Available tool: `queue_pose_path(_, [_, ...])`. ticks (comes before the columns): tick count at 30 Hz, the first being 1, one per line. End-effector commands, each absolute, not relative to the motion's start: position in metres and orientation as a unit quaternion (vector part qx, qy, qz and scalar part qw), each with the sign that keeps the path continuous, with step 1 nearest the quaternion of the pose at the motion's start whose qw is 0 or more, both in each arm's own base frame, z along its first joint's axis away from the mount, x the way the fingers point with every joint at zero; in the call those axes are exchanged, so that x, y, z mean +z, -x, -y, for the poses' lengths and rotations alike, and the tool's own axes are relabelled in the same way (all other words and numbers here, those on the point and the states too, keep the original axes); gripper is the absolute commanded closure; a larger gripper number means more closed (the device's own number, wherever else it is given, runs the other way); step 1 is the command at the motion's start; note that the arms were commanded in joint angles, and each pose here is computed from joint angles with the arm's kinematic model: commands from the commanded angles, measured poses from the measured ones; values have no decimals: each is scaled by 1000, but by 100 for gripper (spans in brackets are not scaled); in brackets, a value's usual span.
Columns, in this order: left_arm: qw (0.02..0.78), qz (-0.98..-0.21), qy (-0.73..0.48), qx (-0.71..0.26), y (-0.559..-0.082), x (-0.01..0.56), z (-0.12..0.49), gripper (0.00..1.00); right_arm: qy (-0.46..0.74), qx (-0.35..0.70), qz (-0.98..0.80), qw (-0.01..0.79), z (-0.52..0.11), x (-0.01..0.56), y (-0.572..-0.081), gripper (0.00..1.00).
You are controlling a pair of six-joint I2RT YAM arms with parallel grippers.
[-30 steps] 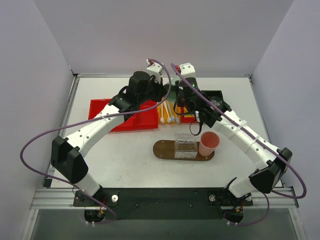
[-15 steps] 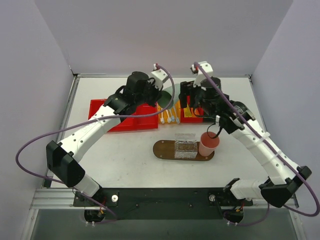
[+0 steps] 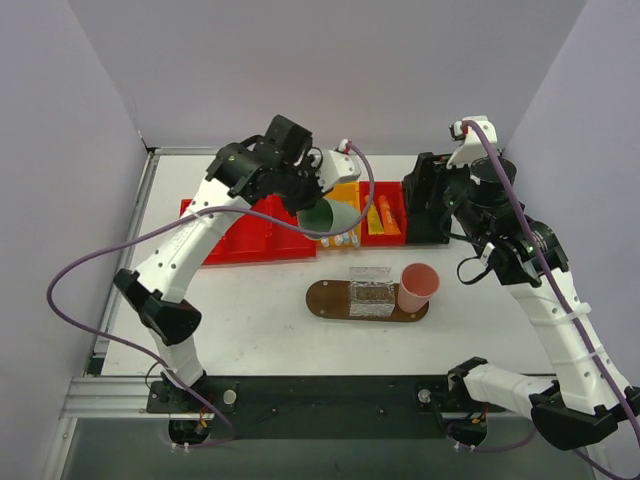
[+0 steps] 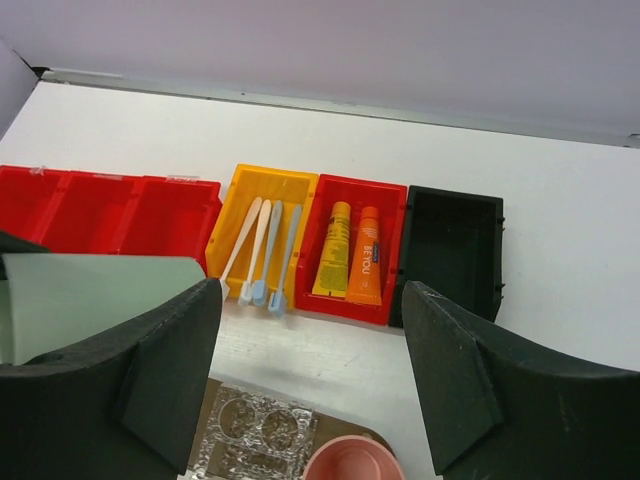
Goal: Prepare toiletry sets of a toothbrush and toothpaste on the tray
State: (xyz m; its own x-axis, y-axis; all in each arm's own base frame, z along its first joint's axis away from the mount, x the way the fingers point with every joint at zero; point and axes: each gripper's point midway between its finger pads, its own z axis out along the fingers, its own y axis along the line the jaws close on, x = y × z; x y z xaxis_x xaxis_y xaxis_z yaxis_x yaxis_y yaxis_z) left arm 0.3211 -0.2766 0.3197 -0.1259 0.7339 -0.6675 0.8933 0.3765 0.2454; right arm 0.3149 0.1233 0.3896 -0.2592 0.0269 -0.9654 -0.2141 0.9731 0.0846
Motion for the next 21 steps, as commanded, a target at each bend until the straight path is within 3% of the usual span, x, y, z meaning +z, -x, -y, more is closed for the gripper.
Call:
queue_pose_path(1, [197,-752,-624,-75,-279,265,244,100,63,90,-780,616,-113,395,-311,32])
queue_pose_path(17, [51,-710,-702,-17,-235,199,228,100,60,82,-784,613,-101,383,-307,33])
queue_pose_path(21, [48,-704,-709,-12,-231,199,227,100,59,84,-787,609,-101,378,-308,33])
